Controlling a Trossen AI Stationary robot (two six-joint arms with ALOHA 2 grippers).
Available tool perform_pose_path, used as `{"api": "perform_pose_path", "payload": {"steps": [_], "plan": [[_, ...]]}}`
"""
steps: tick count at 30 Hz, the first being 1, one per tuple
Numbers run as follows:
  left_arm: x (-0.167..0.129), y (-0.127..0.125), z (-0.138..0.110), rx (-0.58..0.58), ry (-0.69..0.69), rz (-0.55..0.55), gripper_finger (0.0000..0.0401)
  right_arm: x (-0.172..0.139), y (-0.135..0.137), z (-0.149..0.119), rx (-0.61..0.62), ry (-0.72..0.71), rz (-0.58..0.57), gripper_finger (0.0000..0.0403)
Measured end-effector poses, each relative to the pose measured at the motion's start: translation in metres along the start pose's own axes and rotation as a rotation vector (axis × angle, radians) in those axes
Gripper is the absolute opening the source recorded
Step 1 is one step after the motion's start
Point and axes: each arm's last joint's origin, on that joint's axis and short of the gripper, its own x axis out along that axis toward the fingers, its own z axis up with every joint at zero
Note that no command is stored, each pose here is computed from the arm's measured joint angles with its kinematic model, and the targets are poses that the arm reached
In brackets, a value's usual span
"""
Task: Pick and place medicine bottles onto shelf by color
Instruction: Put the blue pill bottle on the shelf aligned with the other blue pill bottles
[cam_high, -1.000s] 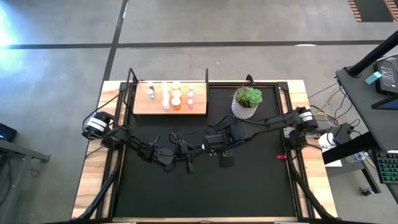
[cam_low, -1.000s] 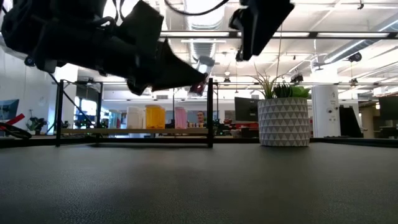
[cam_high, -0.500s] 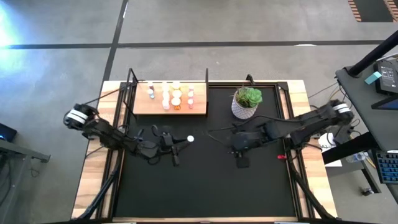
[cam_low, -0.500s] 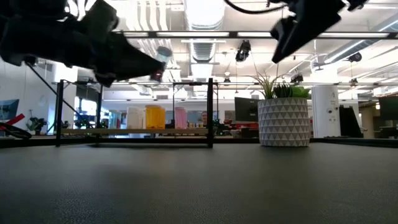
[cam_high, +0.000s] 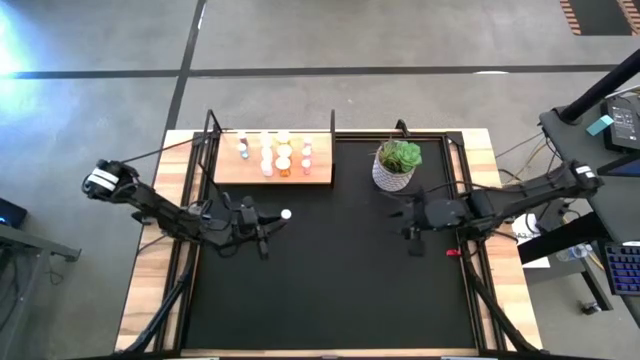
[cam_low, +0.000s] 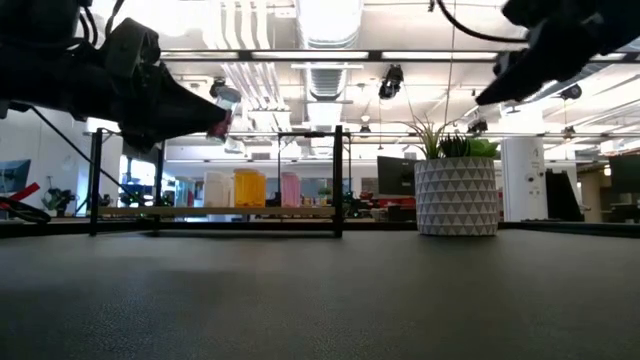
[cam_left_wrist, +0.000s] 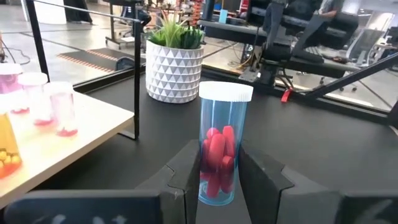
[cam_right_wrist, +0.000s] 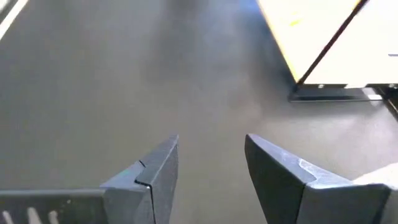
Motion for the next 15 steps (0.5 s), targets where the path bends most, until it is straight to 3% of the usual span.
{"api": "perform_pose_path", "payload": {"steps": [8,15], "plan": [[0.000,0.000,0.000,0.001,0.001,0.001,0.0077,-0.013,-0.009,-0.038,0.055,-0.130,-0.013,0.0176],[0.001,0.000,0.000,0.000,-0.001,0.001,0.0077,-0.017,-0.016,-0.059,0.068,-0.278,-0.127,0.0176]]}}
